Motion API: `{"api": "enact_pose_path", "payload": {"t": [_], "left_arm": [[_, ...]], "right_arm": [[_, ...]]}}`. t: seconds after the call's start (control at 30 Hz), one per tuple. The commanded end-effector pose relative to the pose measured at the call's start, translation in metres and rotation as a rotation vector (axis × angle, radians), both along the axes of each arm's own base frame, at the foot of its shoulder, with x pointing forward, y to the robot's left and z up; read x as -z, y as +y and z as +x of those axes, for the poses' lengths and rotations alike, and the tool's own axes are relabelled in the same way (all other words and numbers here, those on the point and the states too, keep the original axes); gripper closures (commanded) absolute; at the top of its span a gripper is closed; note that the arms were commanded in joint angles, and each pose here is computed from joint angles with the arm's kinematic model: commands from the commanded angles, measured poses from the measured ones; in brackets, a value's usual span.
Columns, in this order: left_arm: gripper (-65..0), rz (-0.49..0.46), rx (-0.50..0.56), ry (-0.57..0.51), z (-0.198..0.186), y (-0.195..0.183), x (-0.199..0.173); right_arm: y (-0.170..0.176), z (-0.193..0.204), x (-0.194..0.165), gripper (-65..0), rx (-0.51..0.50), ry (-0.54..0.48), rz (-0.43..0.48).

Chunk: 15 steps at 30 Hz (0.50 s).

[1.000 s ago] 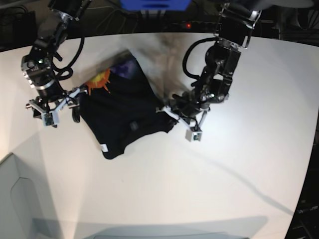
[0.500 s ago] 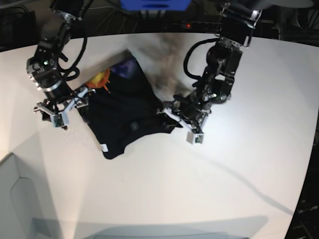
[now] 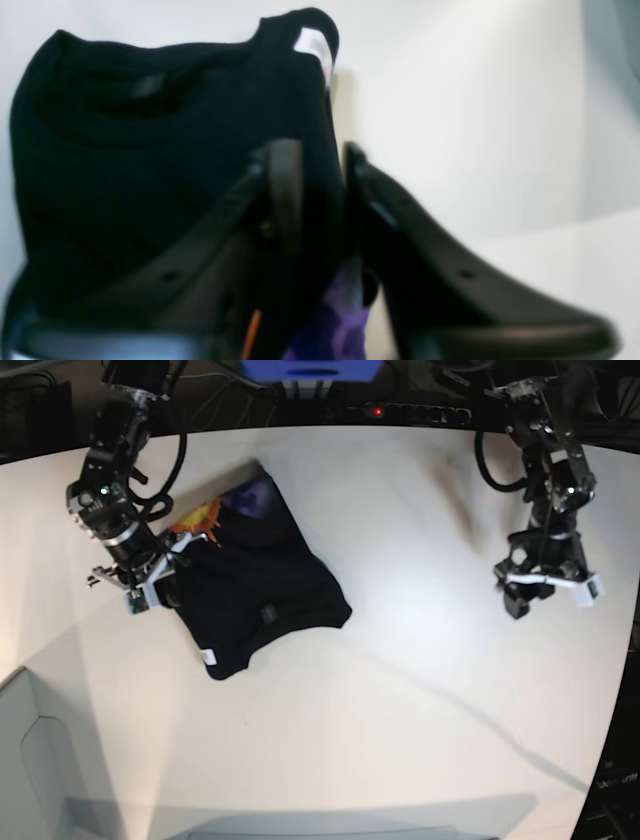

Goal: Fold the T-shirt properly
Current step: 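Release the bundle and pull both grippers back from it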

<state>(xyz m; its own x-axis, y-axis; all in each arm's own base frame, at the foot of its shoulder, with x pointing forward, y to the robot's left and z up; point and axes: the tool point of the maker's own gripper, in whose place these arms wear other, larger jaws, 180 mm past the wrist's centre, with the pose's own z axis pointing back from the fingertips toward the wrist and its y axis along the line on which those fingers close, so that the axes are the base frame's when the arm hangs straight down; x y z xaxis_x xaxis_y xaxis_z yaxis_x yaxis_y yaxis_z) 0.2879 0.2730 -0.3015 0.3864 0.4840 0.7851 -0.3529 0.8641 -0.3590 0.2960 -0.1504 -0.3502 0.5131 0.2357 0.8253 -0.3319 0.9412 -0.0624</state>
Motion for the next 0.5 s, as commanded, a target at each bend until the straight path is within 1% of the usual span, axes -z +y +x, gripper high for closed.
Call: {"api": "enact_pose_path", "payload": {"t": [0.0, 0.03, 0.1, 0.2, 0.33, 0.47], "left_arm": [[-36.0, 0.02, -0.029, -0.029, -0.004, 0.013, -0.01], [-36.0, 0.03, -0.065, -0.021, -0.012, 0.026, -0.01], [-35.9, 0.046, -0.099, -0.005, -0.023, 0.04, -0.008], [-35.9, 0.06, -0.124, 0.013, -0.034, 0.05, -0.006], [-35.8, 0.063, -0.133, 0.014, -0.036, 0.053, -0.006], [-35.8, 0.059, -0.131, 0.023, -0.038, 0.051, -0.003]], "right_arm": [[-0.002, 0.005, -0.007, -2.3, -0.013, -0.035, 0.006], [-0.005, 0.004, 0.0, -0.1, -0.013, -0.015, 0.003], [-0.012, 0.001, 0.011, 0.0, -0.009, 0.018, -0.002], [-0.035, -0.006, 0.024, 0.0, 0.051, 0.057, -0.004], [-0.06, -0.011, 0.025, 0.0, 0.125, 0.061, -0.005], [-0.069, -0.021, 0.03, 0.0, 0.152, 0.079, -0.009]]}}
